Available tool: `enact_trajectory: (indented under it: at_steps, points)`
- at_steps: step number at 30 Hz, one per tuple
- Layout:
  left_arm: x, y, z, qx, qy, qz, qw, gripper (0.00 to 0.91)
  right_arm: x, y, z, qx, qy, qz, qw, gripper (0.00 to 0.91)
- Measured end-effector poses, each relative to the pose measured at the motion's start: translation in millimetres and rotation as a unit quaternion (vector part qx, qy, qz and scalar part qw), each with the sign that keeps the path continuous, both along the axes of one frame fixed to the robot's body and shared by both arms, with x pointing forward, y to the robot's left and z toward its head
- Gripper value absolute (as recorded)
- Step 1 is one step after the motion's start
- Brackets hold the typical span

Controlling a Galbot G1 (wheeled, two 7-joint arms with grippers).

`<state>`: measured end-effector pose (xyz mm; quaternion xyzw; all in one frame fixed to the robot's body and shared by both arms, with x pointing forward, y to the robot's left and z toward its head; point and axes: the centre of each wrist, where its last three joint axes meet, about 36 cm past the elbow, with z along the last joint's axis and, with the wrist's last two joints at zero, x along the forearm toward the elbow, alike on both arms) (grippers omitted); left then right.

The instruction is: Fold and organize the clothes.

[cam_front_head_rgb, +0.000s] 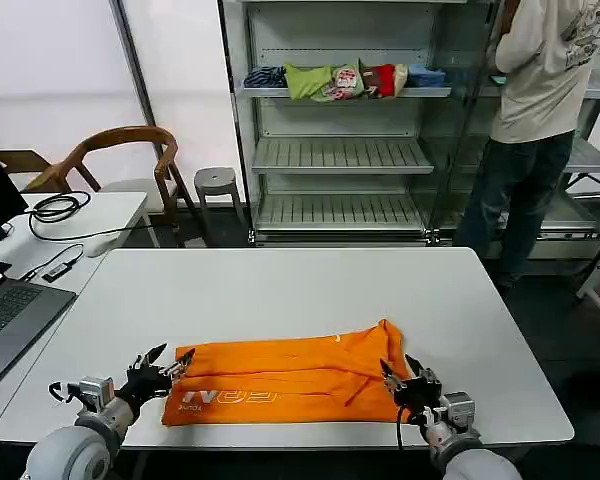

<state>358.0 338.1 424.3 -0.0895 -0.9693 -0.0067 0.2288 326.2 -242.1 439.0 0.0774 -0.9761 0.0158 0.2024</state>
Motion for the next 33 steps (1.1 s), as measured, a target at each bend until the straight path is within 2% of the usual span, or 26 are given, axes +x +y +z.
enact_trajectory:
  at_steps: [5,14,25,33]
  points:
    - [-10,-16,-2.9,0.0,-0.002,0.02,1.0,0.907,-7,-12,7.8,-0.009,-0.011,-0.009,1.0,0.907]
    - [-14,-47,-15.3,0.0,-0.007,0.077,0.997,0.907,-19,-29,7.8,-0.031,-0.015,-0.026,0.999,0.907]
    - [-18,-73,-31.3,0.018,-0.001,0.139,0.99,0.907,-24,-34,3.0,-0.043,-0.014,-0.031,0.998,0.907]
    - [-17,-78,-38.1,0.029,0.004,0.155,0.987,0.907,-24,-37,3.7,-0.051,-0.019,-0.032,0.998,0.907]
